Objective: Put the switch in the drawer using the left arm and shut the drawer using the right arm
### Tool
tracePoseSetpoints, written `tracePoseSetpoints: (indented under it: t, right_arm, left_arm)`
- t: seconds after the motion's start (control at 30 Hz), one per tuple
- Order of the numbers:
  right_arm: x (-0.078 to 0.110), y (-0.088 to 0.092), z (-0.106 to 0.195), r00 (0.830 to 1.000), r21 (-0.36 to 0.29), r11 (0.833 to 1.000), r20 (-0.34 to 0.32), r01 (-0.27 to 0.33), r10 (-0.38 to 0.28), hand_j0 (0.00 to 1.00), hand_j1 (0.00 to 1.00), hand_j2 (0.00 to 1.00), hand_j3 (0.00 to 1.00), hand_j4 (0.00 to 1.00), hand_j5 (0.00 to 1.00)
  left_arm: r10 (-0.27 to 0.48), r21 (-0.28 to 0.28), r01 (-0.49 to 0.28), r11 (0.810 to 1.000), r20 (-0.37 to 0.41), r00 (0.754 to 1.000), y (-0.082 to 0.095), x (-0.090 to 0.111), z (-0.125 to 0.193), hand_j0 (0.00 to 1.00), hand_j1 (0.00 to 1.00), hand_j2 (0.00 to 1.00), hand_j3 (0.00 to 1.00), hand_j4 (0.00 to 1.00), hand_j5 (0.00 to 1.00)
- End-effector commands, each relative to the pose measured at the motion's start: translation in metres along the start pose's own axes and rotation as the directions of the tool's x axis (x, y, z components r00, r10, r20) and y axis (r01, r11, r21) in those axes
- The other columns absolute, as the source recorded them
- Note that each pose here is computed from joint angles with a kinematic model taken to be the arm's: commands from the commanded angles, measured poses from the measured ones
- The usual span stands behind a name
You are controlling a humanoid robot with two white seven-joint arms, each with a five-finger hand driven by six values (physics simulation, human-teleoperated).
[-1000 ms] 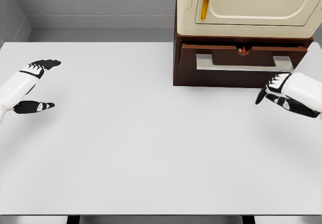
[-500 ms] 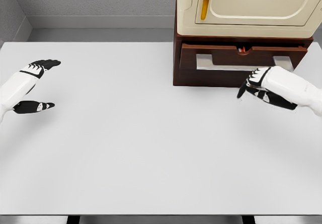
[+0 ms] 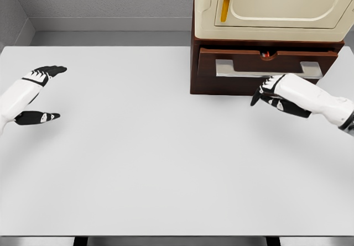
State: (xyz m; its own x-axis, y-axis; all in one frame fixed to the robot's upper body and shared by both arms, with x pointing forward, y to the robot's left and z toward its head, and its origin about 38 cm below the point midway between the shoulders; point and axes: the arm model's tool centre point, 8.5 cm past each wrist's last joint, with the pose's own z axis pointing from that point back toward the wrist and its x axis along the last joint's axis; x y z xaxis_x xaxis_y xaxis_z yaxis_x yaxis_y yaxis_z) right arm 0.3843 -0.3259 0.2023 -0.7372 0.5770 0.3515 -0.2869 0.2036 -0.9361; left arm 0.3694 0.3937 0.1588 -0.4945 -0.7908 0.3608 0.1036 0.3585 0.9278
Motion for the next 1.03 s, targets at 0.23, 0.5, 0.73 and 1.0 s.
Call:
tracePoseSetpoints:
  t: [0.23,0.5,0.73,1.0]
  right_arm:
    - [-0.021,0.003,0.001,0.998,-0.011,1.0,-0.058,0.022,-0.023,0.44,0.44,0.44,0.44,0.44,0.44]
    - [-0.028,0.0,-0.005,0.997,-0.026,0.999,-0.068,0.025,-0.027,0.44,0.44,0.44,0.44,0.44,0.44]
    - [-0.029,-0.003,-0.004,0.997,-0.023,1.0,-0.071,0.019,-0.021,0.44,0.44,0.44,0.44,0.44,0.44]
    - [-0.034,-0.02,0.067,0.982,0.125,0.991,-0.178,-0.047,0.068,0.43,0.43,0.43,0.43,0.43,0.43]
  left_arm:
    - [0.006,0.004,-0.006,1.0,0.0,1.0,0.0,0.0,0.001,1.0,1.0,1.0,1.0,1.0,1.0]
    - [0.006,0.004,-0.006,1.0,0.0,1.0,0.0,0.0,0.001,1.0,1.0,1.0,1.0,1.0,1.0]
    - [0.014,0.007,-0.014,1.0,-0.006,1.0,-0.001,-0.001,0.003,1.0,1.0,1.0,1.0,1.0,1.0]
    - [0.011,-0.005,-0.011,1.0,-0.009,1.0,-0.004,-0.001,0.005,1.0,1.0,1.0,1.0,1.0,1.0]
